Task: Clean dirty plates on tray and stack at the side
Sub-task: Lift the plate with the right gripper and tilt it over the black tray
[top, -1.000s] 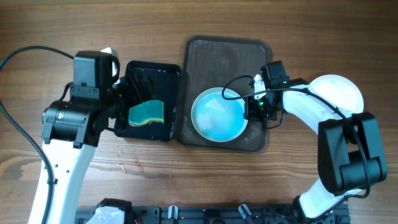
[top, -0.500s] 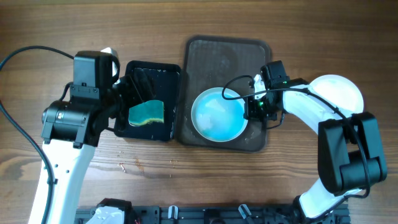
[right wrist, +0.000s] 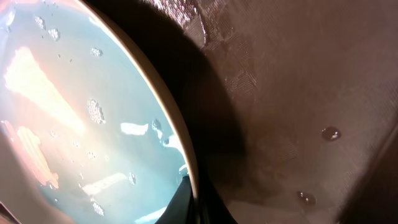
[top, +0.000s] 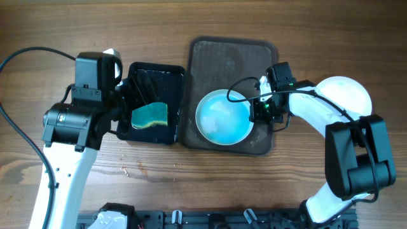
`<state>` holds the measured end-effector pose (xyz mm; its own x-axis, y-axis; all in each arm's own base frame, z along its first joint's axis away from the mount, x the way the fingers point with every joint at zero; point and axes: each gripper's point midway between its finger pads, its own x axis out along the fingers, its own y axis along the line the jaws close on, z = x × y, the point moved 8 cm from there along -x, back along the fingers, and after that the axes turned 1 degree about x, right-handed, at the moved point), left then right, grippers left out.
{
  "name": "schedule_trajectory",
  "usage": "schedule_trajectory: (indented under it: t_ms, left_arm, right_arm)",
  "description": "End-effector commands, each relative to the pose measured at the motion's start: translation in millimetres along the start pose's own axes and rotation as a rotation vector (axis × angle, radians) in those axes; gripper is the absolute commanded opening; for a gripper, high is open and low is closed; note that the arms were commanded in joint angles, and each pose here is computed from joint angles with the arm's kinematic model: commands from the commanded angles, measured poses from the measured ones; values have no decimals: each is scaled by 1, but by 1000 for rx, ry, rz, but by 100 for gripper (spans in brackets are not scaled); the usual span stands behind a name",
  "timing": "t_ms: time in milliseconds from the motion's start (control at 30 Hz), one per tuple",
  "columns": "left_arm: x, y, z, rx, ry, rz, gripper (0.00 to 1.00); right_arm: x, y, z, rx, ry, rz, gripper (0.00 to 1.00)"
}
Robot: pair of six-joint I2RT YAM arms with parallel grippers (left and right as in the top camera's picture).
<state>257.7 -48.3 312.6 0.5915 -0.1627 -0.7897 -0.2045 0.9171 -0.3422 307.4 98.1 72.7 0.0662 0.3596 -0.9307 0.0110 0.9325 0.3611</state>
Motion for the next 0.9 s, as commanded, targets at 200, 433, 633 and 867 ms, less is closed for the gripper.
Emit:
schedule_trajectory:
  t_ms: [200,433,633,867]
  left_arm:
    - [-7,0,4,8,-32,4,100]
    - [-7,0,4,8,-32,4,100]
    - [-7,0,4,8,-32,4,100]
    - [-7,0,4,8,-32,4,100]
  right_arm:
    - [-42,4,18,-34,-102,-143,4]
    - [-110,80,41,-223,-240,-107,4]
    - [-86,166,41,-379,-452,-124,4]
    - [-51,231,34,-531,-688,-221,4]
